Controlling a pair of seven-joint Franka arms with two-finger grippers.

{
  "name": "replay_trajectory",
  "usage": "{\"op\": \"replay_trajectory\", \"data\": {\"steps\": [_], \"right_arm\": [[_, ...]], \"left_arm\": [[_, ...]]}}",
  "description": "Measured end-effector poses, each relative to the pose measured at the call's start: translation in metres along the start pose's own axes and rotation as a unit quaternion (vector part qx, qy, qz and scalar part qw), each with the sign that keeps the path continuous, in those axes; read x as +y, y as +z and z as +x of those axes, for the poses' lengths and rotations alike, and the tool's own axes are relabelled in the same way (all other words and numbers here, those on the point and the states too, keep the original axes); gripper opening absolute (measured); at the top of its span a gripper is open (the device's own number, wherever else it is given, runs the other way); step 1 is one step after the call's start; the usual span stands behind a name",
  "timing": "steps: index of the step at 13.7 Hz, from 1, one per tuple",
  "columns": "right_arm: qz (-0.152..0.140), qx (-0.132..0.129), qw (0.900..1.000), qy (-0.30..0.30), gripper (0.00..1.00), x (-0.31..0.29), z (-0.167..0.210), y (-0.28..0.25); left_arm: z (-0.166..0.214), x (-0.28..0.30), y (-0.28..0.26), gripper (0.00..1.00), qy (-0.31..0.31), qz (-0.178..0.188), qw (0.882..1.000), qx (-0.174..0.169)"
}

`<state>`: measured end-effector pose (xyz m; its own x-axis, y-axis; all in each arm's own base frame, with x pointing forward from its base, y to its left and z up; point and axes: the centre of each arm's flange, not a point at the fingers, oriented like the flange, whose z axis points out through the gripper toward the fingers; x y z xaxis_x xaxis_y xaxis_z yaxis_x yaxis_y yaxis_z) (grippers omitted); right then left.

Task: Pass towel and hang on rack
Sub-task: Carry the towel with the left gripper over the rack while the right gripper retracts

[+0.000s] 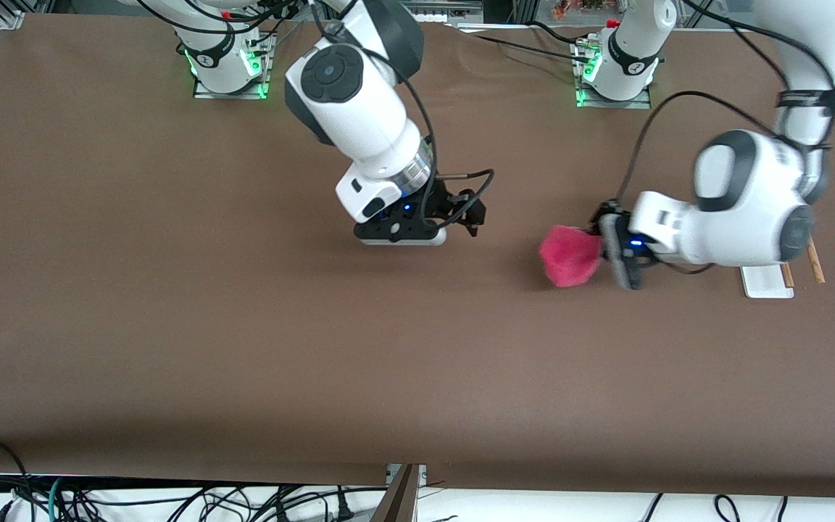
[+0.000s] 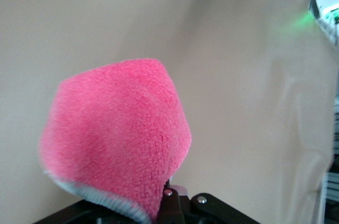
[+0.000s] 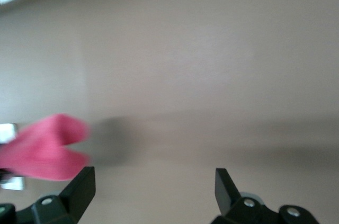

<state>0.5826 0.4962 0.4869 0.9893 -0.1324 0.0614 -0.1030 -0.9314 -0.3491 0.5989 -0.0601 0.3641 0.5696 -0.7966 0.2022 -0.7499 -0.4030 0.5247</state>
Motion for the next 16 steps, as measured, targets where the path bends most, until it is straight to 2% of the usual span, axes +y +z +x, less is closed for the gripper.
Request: {"op": "replay_trajectory", "data": {"steps": [2, 7, 10, 14, 16], "right_arm": [[-0.022, -0.009, 0.999, -0.024, 1.0, 0.034, 0.028, -0.01], [-0.109, -0.047, 0.99, -0.078, 1.0, 0.14, 0.091, -0.041], [-0.129, -0.068, 0.985, -0.087, 1.0, 0.199, 0.121, -0.055], [-0.155, -0.1, 0.978, -0.095, 1.0, 0.266, 0.143, -0.077], [-0.176, -0.099, 0.974, -0.103, 1.0, 0.3, 0.153, -0.105]], "left_arm": [[-0.066, -0.026, -0.031, 0.03, -0.038, -0.01, 0.999, -0.004], [-0.193, -0.064, -0.078, 0.03, -0.06, 0.024, 0.997, -0.043], [-0.265, -0.071, -0.097, 0.03, -0.084, 0.024, 0.994, -0.062], [-0.324, -0.067, -0.117, 0.03, -0.106, 0.012, 0.991, -0.084], [-0.342, -0.069, -0.12, 0.03, -0.105, 0.013, 0.99, -0.09]]}}
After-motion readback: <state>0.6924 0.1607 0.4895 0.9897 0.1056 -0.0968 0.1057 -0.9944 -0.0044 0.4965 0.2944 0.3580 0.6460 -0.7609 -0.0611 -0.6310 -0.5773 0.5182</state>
